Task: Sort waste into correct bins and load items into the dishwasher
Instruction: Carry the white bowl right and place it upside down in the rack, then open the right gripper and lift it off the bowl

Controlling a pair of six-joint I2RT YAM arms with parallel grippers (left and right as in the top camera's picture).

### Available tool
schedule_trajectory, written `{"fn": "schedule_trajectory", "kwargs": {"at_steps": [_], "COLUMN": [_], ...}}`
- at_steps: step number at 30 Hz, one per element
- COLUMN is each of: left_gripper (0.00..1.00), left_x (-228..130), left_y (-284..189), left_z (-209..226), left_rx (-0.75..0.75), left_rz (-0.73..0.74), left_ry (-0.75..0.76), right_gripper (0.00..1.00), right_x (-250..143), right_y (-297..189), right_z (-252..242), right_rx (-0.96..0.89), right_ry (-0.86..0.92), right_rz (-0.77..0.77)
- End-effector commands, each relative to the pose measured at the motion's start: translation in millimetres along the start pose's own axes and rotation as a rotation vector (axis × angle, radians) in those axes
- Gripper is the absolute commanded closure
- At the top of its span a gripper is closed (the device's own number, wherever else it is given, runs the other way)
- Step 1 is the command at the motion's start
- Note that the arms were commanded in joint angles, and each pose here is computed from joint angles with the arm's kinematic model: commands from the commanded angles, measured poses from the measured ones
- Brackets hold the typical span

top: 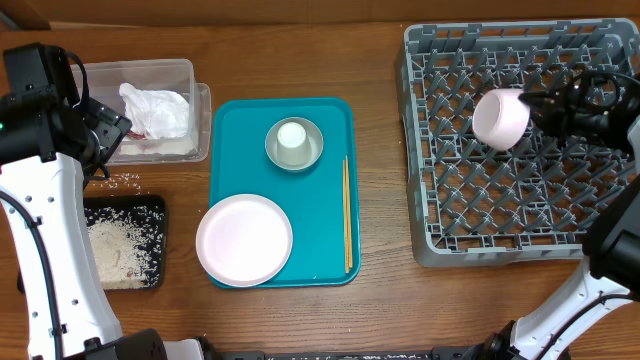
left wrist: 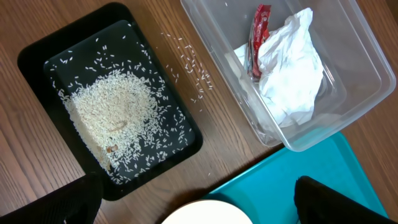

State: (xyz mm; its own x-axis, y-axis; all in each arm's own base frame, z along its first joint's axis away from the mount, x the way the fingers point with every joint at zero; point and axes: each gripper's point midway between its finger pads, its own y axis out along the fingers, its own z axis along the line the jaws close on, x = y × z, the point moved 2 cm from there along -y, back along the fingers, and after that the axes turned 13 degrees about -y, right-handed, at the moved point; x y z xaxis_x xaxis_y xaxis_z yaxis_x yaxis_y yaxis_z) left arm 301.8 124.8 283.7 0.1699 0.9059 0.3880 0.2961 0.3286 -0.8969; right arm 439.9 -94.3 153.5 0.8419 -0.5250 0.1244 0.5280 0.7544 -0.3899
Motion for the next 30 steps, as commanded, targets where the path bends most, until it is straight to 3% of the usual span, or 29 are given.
{"fn": "schedule_trajectory", "kwargs": {"at_steps": [1,10,15,21,23,26,30], "left_gripper": [0.00,0.00,0.00,0.00,0.00,0.00,0.00], "left_x": [2,2,2,2,2,2,2], "left_y": [2,2,2,2,2,2,2], "left_z": [-1,-1,-1,-1,-1,-1,-1], "left_rx": [0.003,0.003,0.003,0.003,0.003,0.003,0.003], "left_rz": [0.000,0.000,0.000,0.000,0.000,0.000,0.000], "left_ry": [-0.016,-0.016,-0.016,-0.016,-0.016,-0.016,-0.016], "right_gripper": [0.78,0.72,0.71,0.69,0.71,0.81,0.91], "right_x": [15,-1,-25,-43,-47,-47,-44], "right_y": [-38,-85,-53,-7,6,14,16], "right_z": [14,49,64,31,15,-4,-16], "right_rx": [-0.212,-0.512,-0.515,-0.751,-0.856,-0.947,-0.963], "right_ry": [-0.070,-0.132,-0.245,-0.290,-0.258,-0.210,-0.183], "right_rz": [-0.114,-0.237,-0.112,0.009,0.011,-0.007,-0.007]}}
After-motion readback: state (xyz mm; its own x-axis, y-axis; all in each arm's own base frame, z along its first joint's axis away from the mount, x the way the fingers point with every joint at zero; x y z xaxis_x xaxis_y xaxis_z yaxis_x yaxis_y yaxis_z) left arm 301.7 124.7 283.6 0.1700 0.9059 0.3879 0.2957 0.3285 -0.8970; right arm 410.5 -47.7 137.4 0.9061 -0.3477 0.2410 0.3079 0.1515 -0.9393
